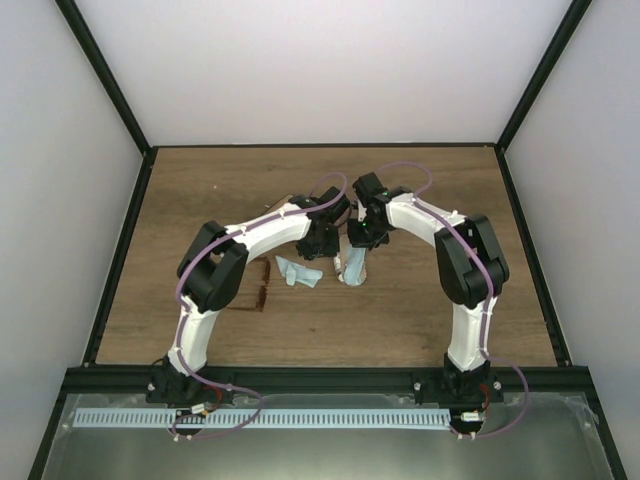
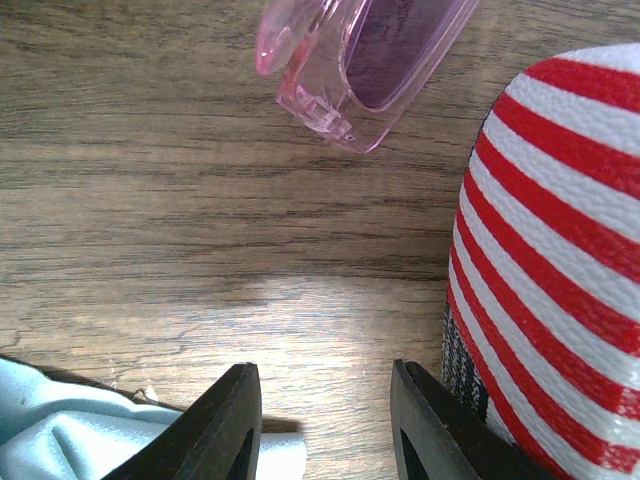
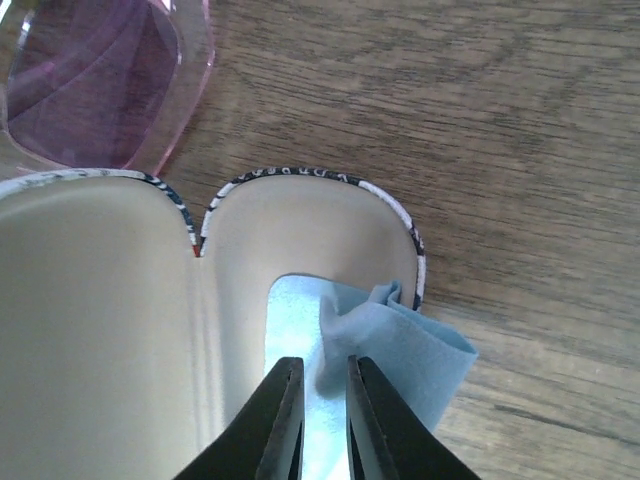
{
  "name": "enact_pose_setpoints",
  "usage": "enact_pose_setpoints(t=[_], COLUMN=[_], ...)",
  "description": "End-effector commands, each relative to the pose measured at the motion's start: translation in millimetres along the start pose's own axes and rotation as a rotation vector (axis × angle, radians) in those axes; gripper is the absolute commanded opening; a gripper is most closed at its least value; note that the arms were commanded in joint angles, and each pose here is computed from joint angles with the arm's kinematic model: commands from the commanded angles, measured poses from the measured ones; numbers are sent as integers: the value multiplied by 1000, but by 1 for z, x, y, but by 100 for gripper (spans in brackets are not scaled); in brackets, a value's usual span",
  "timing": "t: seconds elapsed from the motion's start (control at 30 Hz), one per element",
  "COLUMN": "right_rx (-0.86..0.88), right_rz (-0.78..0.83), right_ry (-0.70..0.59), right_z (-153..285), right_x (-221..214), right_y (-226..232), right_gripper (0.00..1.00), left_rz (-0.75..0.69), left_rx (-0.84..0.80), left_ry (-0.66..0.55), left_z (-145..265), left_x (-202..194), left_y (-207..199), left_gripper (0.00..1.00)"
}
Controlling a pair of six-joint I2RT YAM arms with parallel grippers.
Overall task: Organize the sunglasses
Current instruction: Adjust the glasses cleaning cloth in the sunglasses case.
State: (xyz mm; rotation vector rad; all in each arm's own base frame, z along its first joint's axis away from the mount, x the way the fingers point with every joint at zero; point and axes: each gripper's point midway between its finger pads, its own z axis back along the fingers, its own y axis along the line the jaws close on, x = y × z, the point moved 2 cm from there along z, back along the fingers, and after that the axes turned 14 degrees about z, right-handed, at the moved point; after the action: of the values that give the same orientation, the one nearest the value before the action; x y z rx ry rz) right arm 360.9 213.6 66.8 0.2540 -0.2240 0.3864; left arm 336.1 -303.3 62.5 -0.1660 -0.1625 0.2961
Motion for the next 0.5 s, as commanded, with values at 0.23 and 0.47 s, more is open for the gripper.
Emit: enact_pose_setpoints(t=[0.23, 0.47], right_rx=[-29, 58], right_rz=[20, 30], right_ry=[-18, -43], right_z=[0, 0], right_x=[14, 20], right_y=[2, 15], right_gripper=[1, 1], left_rz=[-9, -11], left_rx=[0, 2], left_ry=[-4, -4], left_z=[3, 3], left_x=[-2, -1], left_y=[0, 0], left_gripper=[38, 38])
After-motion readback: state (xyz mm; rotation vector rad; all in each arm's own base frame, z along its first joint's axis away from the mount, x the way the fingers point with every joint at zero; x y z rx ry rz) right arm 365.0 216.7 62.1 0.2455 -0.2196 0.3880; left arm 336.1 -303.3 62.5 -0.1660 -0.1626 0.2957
